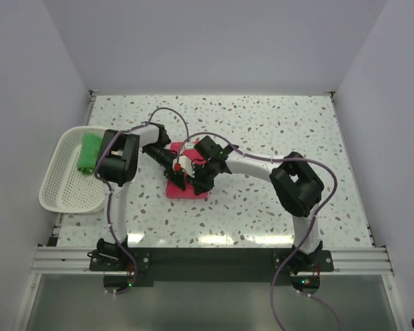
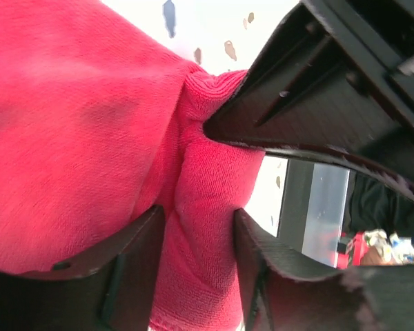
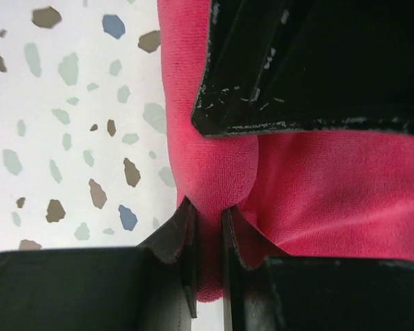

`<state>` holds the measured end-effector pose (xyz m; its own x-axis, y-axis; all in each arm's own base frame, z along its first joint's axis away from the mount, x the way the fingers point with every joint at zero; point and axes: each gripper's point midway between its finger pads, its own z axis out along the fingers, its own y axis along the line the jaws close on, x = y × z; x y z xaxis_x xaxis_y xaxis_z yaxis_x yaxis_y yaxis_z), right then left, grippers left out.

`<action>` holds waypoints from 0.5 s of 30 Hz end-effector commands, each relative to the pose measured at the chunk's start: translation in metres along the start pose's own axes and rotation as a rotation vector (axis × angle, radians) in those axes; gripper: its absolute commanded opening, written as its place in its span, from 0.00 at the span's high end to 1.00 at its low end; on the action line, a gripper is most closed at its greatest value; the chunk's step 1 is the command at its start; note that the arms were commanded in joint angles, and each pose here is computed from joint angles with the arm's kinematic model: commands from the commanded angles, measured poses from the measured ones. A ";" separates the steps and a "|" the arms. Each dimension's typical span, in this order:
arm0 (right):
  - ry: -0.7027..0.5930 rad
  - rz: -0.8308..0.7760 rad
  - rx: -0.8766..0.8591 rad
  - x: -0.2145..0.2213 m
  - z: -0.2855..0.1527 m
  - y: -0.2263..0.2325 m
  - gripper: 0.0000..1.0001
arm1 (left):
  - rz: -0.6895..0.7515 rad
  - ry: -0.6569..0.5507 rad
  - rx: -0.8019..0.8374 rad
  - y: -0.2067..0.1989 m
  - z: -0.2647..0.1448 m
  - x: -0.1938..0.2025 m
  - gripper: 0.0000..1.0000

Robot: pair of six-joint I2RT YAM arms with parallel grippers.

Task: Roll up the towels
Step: Roll the towel

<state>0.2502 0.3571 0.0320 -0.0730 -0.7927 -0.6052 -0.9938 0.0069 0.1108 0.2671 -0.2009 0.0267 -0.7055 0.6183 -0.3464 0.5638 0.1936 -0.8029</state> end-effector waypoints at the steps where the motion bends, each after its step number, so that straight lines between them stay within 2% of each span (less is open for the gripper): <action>1: 0.110 0.173 -0.294 0.045 0.020 0.050 1.00 | 0.202 -0.047 -0.181 0.051 -0.033 -0.013 0.45; 5: 0.104 0.281 -0.370 0.045 0.013 0.045 1.00 | 0.189 -0.117 -0.218 0.059 -0.069 -0.023 0.44; 11: 0.134 0.323 -0.406 0.044 0.012 0.043 1.00 | 0.211 -0.251 -0.313 0.058 -0.141 -0.046 0.43; 15: 0.158 0.389 -0.444 0.040 0.014 0.044 1.00 | 0.293 -0.347 -0.417 0.033 -0.196 -0.057 0.43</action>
<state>0.2396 0.3599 0.0296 -0.3037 -0.7771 -0.5513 -0.8704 -0.0091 0.4923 0.3913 -0.1008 0.0636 -0.6719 0.4394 -0.5962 0.7399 0.3613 -0.5675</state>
